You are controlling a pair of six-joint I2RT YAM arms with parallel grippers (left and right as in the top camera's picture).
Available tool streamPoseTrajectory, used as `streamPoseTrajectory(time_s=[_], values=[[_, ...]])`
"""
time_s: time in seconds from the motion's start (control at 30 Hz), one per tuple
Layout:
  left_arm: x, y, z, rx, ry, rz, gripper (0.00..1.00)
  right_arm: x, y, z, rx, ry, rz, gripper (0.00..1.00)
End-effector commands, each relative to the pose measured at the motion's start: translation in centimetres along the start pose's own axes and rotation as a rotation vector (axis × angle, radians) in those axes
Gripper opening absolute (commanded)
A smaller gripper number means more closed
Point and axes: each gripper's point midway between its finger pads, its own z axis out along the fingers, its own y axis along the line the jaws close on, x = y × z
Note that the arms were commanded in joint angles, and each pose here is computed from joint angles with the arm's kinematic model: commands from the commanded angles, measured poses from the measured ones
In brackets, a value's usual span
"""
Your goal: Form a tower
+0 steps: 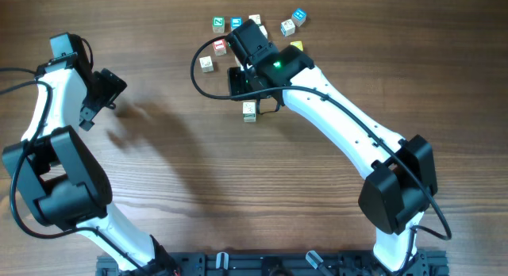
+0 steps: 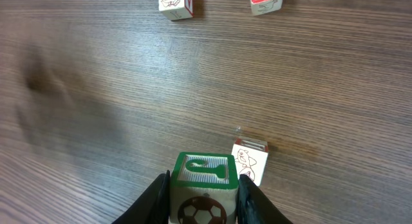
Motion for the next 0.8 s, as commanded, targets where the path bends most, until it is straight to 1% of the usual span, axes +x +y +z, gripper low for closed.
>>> streamPoseTrajectory(time_s=[0.0, 0.37, 0.53, 0.57, 0.6, 0.77], values=[[-0.8, 0.0, -1.0, 0.008, -0.031, -0.010, 1.00, -0.1, -0.3, 0.2, 0.024, -0.006, -0.012, 0.16], [-0.8, 0.0, -1.0, 0.008, -0.031, -0.010, 1.00, -0.3, -0.3, 0.2, 0.023, -0.011, -0.012, 0.16], [-0.8, 0.0, -1.0, 0.008, -0.031, -0.010, 1.00, 1.0, -0.6, 1.1, 0.023, 0.028, -0.011, 0.16], [-0.8, 0.0, -1.0, 0.008, -0.031, -0.010, 1.00, 1.2, -0.8, 1.2, 0.026, 0.032, -0.010, 0.16], [-0.8, 0.0, -1.0, 0.008, -0.031, -0.010, 1.00, 1.2, -0.8, 1.3, 0.027, 0.034, -0.012, 0.19], [-0.8, 0.0, -1.0, 0.008, -0.031, -0.010, 1.00, 0.9, -0.7, 1.3, 0.024, 0.020, -0.013, 0.19]])
